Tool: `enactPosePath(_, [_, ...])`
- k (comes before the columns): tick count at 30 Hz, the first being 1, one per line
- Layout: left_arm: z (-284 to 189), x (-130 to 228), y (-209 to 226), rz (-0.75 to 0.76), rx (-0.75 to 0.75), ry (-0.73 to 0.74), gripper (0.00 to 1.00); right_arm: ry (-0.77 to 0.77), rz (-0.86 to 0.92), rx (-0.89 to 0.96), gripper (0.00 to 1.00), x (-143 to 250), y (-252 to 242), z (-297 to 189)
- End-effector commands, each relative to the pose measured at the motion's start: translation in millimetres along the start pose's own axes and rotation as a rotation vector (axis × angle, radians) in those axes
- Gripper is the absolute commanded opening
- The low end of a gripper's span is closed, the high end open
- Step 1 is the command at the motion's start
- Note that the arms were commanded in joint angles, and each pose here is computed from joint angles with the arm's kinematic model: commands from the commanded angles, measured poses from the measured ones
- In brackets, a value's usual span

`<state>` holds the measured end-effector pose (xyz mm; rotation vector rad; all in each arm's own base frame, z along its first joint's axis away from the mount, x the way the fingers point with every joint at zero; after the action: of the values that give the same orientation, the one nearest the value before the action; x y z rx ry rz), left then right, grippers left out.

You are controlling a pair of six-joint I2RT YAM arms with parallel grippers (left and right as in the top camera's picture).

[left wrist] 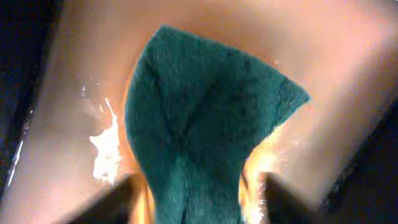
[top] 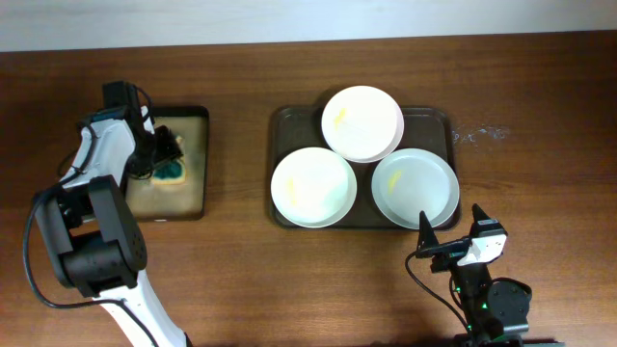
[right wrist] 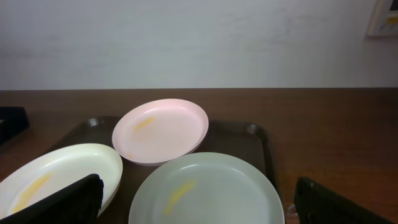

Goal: Clean dirty plates on tray and stack at the side
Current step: 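Lift the green sponge out of the soapy water with the left gripper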

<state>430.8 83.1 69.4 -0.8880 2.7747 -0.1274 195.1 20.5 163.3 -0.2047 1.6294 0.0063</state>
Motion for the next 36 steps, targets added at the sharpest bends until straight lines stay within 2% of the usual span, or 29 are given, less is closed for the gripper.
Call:
enactPosePath(1, [6,3,4,-0.002,-0.016,0.033,1.00,0.005,-0.008,0.006,0.98,3,0,0])
enactPosePath(6, [10,9,7,-0.003,-0.027,0.056,1.00,0.005,-0.008,0.006,0.98,3,0,0])
enactPosePath(7, [10,9,7,-0.002,-0.027,0.056,0.91,0.005,-0.008,0.006,0.98,3,0,0])
enactPosePath(8, [10,10,7,0.014,-0.027,0.058,0.65,0.005,-0.008,0.006,0.98,3,0,0])
enactPosePath(9, [11,11,8,0.025,-0.028,0.063,0.33,0.005,-0.008,0.006,0.98,3,0,0])
enactPosePath(10, [11,14,9,0.024,-0.034,0.077,0.18,0.005,-0.008,0.006,0.98,3,0,0])
enactPosePath(11, [11,15,10,0.024,-0.037,0.084,0.11,0.005,-0.008,0.006,0.98,3,0,0])
enactPosePath(12, [11,15,9,0.024,-0.037,0.083,0.00,0.005,-0.008,0.006,0.98,3,0,0])
enactPosePath(15, [-11,7,5,0.025,-0.033,0.076,0.00,0.005,-0.008,0.006,0.98,3,0,0])
enactPosePath(21, [-103,-12,-11,0.032,0.016,-0.031,0.00,0.005,-0.008,0.006,0.98,3,0,0])
enactPosePath(23, [-119,-11,-13,0.035,0.041,-0.060,0.00,0.005,-0.008,0.006,0.98,3,0,0])
enactPosePath(25, [-119,-7,-16,0.035,0.068,-0.038,0.00,0.005,-0.008,0.006,0.98,3,0,0])
enactPosePath(27, [-96,0,-12,0.033,0.057,-0.011,0.00,0.005,-0.008,0.006,0.98,3,0,0])
enactPosePath(29, [-53,15,-2,0.030,0.042,0.026,0.00,0.005,-0.008,0.006,0.98,3,0,0])
enactPosePath(31, [-40,25,4,0.026,0.029,0.054,0.00,0.005,-0.008,0.006,0.98,3,0,0])
enactPosePath(36, [-80,19,-6,0.034,0.070,0.026,0.00,0.005,-0.008,0.006,0.98,3,0,0])
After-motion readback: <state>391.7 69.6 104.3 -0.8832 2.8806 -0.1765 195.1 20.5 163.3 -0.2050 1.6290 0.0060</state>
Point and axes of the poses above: each gripper's point midway between its finger pads, its own z axis out along the fingers, its own y axis along the line the jaws close on, x = y × z, the point moved 5 cm from there along -z, back along the fingers, and after that the axes turned 11 degrees about -z, right-handed, at the moved point
